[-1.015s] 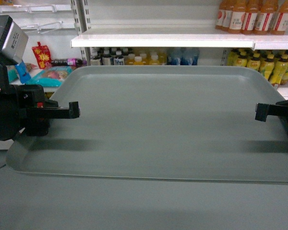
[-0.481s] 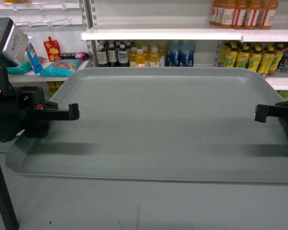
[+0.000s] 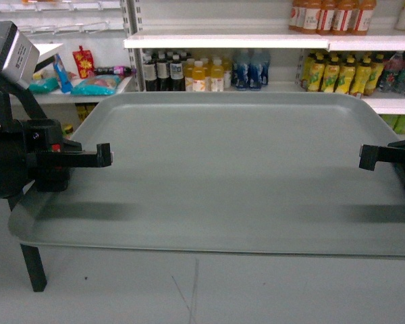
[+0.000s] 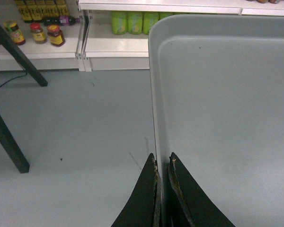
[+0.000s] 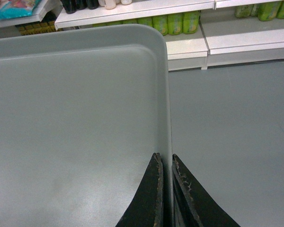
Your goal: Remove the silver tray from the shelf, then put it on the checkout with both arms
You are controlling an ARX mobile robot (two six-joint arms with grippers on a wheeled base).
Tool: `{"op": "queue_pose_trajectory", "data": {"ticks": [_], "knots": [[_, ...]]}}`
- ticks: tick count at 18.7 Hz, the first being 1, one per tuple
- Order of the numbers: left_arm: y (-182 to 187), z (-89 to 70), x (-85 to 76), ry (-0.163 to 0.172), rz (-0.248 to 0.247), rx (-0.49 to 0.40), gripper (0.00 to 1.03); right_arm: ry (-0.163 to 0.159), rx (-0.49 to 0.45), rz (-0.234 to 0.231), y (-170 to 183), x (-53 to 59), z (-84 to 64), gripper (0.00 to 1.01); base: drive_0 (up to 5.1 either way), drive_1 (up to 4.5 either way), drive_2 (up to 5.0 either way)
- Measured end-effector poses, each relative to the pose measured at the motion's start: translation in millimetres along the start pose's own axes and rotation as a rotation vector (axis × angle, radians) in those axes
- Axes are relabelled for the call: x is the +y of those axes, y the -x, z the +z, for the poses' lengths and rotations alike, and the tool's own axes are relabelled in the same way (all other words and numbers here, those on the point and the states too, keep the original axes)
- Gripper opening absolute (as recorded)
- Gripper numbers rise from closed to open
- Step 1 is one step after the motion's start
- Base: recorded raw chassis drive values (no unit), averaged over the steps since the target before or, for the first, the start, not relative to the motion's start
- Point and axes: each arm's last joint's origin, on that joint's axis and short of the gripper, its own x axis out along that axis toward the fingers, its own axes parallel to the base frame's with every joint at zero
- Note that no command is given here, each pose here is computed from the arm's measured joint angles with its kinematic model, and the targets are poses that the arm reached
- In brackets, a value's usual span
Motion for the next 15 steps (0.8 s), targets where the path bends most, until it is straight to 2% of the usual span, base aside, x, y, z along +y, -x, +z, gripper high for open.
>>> {"op": "queue_pose_trajectory", "data": {"ticks": [15], "knots": [[0.1, -0.7, 0.0, 0.0, 0.0, 0.001, 0.04, 0.0, -0.002, 0.001, 0.1, 0.0, 0.0, 0.03, 0.0, -4.15, 4.2]]}}
